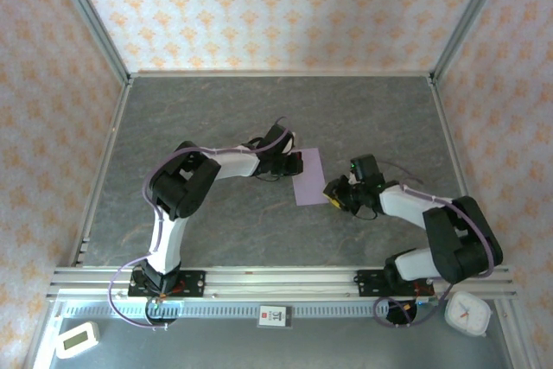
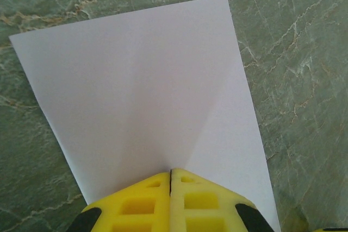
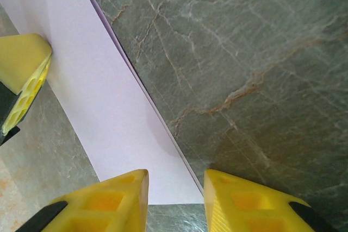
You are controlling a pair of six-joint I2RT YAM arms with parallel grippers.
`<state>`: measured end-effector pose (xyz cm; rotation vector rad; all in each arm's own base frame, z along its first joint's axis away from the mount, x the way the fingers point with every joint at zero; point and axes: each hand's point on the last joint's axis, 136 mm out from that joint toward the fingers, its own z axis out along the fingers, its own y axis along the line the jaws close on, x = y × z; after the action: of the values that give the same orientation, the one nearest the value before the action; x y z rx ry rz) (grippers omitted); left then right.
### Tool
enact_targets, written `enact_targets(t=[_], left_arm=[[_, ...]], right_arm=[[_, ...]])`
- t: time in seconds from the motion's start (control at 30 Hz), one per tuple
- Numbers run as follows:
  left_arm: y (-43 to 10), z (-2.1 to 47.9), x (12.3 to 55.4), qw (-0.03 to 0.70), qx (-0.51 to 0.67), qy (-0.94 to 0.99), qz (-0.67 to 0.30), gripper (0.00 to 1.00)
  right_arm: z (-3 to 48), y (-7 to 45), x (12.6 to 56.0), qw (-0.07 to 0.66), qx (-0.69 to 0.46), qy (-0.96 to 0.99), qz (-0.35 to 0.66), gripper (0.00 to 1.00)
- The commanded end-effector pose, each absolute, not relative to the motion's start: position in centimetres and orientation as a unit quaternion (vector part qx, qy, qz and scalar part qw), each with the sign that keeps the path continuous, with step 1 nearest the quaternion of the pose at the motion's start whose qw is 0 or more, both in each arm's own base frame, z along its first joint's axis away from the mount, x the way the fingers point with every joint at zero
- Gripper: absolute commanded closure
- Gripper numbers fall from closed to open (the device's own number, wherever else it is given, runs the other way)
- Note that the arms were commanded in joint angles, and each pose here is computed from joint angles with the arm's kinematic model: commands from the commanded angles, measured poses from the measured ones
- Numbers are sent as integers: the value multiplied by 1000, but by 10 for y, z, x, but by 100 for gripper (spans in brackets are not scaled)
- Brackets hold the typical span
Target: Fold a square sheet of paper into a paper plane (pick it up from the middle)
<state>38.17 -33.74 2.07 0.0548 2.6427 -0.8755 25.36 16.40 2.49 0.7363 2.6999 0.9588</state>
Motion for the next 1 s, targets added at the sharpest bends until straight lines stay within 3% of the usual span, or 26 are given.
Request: enact_targets(t=[0.0,0.43,0.7,0.97], left_arm=[[-316,-16,365,142,16,954,-263,100],[-315,-19,364,141,16,954,-264,100],[-315,-20,363,139,16,955,-263,100],[-315,-21,362,138,17,955,-264,100]], right_arm=[[32,180,260,90,234,907,339,68],[46,187,272,100,226,903,352,78],[24,155,253,99,240,930,261,71],[18,159,249,85,235,934,257,71]])
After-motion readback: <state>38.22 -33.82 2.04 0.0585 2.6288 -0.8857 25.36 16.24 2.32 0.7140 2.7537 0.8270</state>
